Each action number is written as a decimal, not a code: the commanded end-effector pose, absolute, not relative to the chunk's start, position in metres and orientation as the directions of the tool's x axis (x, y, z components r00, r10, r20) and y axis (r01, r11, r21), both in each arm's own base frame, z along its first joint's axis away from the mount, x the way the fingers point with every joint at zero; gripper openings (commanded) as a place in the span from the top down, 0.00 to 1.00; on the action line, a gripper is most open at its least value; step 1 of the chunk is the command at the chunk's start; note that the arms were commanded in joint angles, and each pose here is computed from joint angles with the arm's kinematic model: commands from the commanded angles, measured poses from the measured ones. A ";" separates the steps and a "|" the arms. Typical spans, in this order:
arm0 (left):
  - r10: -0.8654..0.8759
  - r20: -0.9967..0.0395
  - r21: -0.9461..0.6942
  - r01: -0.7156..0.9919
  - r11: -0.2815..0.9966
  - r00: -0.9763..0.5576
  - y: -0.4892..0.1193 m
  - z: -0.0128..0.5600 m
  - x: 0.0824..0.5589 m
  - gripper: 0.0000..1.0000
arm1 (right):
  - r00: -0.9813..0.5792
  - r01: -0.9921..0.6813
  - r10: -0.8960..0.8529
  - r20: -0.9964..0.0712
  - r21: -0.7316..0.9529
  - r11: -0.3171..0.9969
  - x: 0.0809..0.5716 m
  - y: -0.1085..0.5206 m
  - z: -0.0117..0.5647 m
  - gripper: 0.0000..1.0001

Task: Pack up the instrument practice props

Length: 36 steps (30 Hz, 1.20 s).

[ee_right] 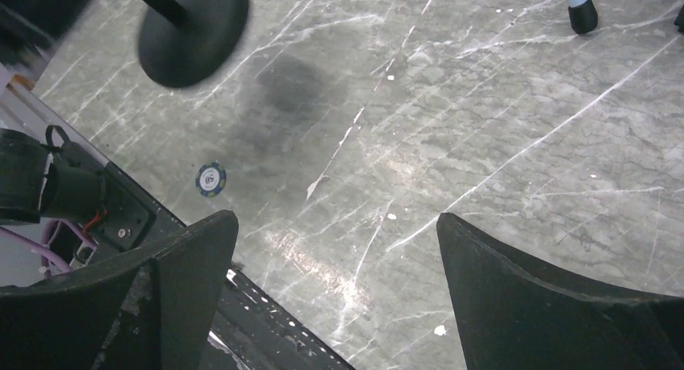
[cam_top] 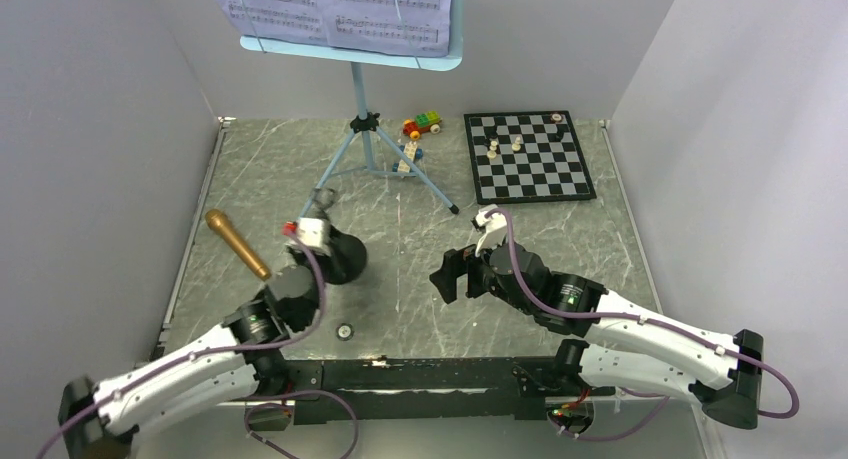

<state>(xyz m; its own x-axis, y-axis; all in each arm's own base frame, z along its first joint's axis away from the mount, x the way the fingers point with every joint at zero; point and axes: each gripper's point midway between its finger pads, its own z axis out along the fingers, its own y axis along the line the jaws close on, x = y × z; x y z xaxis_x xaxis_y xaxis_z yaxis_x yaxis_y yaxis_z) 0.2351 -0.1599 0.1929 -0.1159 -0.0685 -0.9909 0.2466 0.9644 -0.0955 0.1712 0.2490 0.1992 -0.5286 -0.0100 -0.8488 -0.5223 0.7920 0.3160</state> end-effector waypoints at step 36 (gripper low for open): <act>-0.130 -0.991 -0.136 -0.398 0.907 0.042 0.103 0.250 0.456 1.00 | -0.471 -0.608 -0.009 -0.882 0.317 0.728 0.175 0.273 0.215 0.01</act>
<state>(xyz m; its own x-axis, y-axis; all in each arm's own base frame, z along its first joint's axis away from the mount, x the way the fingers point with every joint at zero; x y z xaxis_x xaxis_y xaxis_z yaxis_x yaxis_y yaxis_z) 0.4192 0.0972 0.1533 -0.2513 -0.2269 -0.9409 -0.4568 0.8849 -0.0914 0.1707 0.2646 0.2022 -0.5003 -0.0381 -0.8650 -0.5885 0.7478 0.3074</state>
